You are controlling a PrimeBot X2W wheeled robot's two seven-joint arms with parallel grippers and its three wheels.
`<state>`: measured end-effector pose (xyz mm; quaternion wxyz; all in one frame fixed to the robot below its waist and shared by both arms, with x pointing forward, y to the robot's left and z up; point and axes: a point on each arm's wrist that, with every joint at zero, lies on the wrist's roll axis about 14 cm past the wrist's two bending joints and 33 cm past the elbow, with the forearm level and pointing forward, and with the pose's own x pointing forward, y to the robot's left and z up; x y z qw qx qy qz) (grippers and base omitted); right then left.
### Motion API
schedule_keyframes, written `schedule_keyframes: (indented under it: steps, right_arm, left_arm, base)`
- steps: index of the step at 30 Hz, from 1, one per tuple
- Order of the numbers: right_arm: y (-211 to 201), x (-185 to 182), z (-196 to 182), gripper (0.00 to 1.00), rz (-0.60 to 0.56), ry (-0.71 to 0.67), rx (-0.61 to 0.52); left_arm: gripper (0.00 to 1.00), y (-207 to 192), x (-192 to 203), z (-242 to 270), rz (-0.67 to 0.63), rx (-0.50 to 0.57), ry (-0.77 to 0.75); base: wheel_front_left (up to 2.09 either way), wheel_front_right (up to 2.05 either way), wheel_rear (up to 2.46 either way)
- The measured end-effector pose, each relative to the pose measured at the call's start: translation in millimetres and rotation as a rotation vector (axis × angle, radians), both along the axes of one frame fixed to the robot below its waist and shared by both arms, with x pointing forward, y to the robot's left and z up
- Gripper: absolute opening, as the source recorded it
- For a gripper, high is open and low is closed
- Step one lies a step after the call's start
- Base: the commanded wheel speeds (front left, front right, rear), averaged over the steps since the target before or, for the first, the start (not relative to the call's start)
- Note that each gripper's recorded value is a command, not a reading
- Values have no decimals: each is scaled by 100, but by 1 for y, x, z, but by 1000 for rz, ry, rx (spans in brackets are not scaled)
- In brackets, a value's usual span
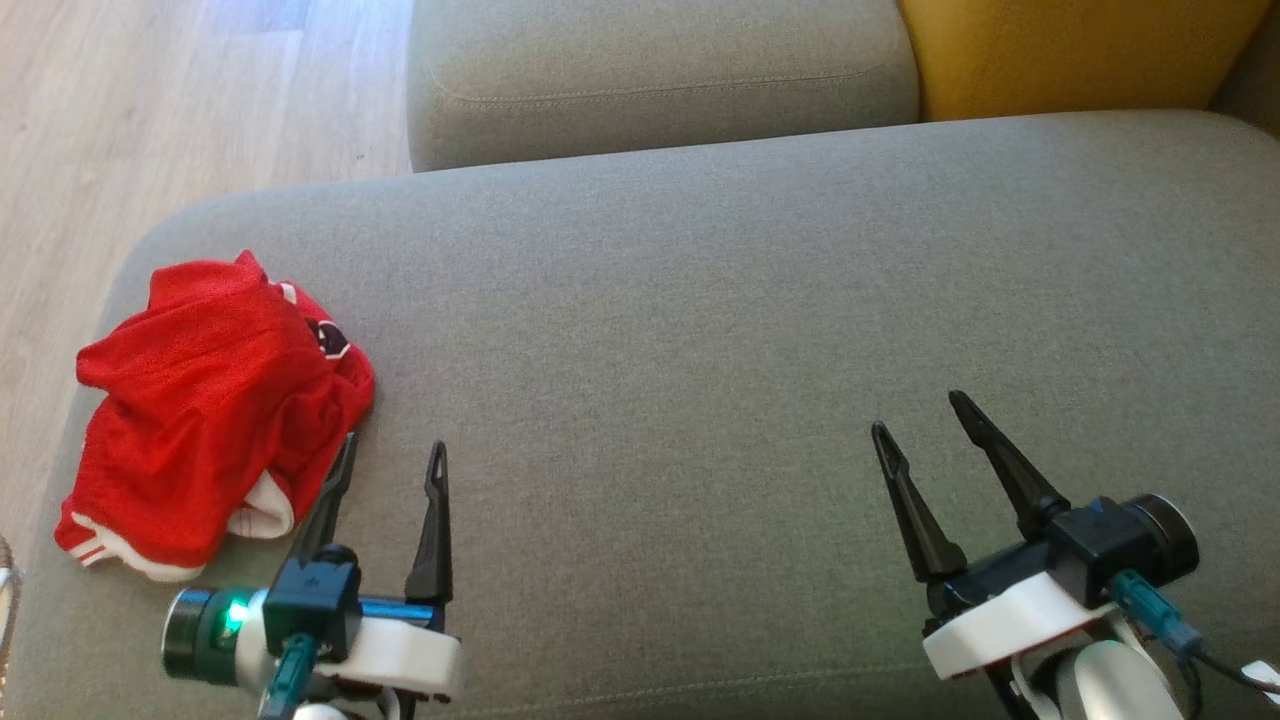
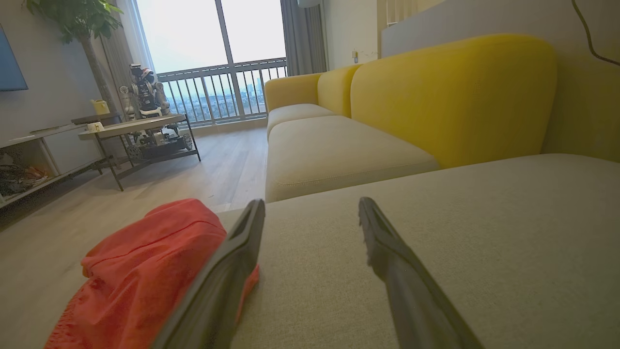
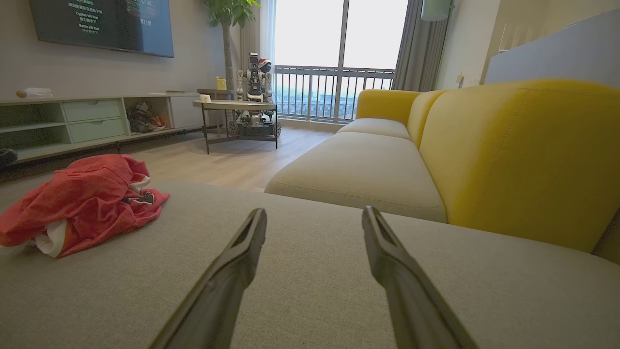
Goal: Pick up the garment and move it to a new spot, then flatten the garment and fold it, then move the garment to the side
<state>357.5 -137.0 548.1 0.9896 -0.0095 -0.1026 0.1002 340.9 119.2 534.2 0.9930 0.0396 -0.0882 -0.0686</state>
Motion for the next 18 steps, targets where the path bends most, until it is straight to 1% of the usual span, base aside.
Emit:
schedule_keyframes:
  steps: [7,14,18]
  right_arm:
    - [4,4,-2,100,13,6,0]
    - [23,9,-2,100,69,7,-2]
    - [43,13,-2,100,130,6,-4]
  left_arm:
    - [100,3,-2,-3,8,-14,13]
    - [100,21,-8,-3,74,-13,9]
    - [100,39,-16,-2,137,-19,6]
  base:
    - [0,0,0]
    - [0,0,0]
    - [0,0,0]
